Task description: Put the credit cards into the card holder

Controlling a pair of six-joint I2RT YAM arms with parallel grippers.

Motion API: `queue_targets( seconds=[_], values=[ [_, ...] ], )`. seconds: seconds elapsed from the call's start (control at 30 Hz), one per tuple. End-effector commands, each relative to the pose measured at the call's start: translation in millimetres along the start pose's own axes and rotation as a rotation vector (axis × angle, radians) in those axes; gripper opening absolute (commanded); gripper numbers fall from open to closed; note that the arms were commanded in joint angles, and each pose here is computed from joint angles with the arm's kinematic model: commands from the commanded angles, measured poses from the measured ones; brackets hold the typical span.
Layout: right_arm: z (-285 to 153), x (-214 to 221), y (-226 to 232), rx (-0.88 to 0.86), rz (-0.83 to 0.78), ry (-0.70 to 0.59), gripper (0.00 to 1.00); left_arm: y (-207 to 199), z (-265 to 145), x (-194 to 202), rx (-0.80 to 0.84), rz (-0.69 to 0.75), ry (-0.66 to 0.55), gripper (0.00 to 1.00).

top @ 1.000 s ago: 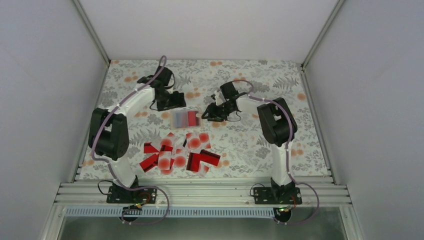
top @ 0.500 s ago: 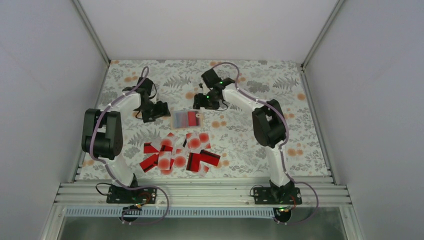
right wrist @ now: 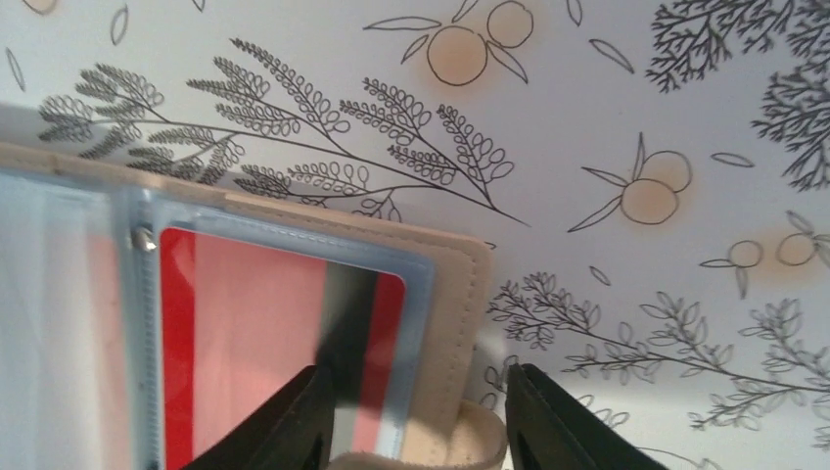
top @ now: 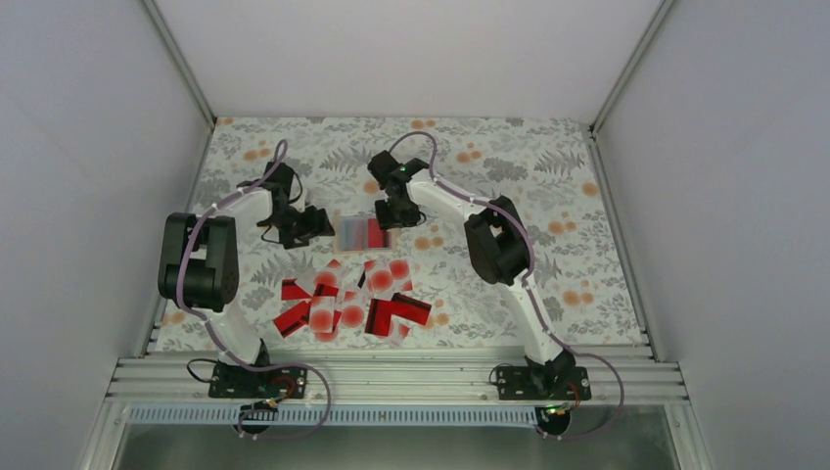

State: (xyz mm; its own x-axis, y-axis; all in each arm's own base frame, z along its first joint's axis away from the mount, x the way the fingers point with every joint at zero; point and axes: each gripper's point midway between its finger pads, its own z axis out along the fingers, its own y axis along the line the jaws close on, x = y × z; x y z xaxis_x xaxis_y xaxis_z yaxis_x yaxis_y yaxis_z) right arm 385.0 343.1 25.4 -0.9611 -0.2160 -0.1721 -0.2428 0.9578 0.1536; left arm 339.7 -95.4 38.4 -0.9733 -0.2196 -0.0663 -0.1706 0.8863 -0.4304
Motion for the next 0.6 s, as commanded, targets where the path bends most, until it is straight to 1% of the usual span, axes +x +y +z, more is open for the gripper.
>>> queue_targets(
  seconds=[0.0,0.1,0.2,0.4,0.47,0.57],
  values=[
    [-7.8,-1.8,-6.6,0.058,0.0,-0.015,0.42,-9.5,7.0,-0.5,0.079,0.035,0.01,0.79],
    [-7.4,-0.9,-5.5,0.049,0.0,-0.013,0.31,-13.5,12.6,2.0,0.118,0.04,0.027,0.77],
    [-11.5,-1.3,-2.8,0.031,-0.002,-0.025,0.23,-15.4,16.5,1.2,0.137,0.04,0.035,0.76],
    [-26.5,-4.4,-3.4,0.026,0.003,-0.067,0.12,-17.3,19.6,-0.2,0.153,0.039,0.04,0.74],
    [-29.3,-4.1,-1.7,0.009,0.0,-0.078,0.06,-19.3,20.1,-0.5,0.166,0.042,0.039,0.72],
    [-28.4,-0.9,1.7,-0.03,0.0,-0.082,0.04,-22.6,21.7,-0.7,0.19,0.046,0.045,0.69]
  ],
)
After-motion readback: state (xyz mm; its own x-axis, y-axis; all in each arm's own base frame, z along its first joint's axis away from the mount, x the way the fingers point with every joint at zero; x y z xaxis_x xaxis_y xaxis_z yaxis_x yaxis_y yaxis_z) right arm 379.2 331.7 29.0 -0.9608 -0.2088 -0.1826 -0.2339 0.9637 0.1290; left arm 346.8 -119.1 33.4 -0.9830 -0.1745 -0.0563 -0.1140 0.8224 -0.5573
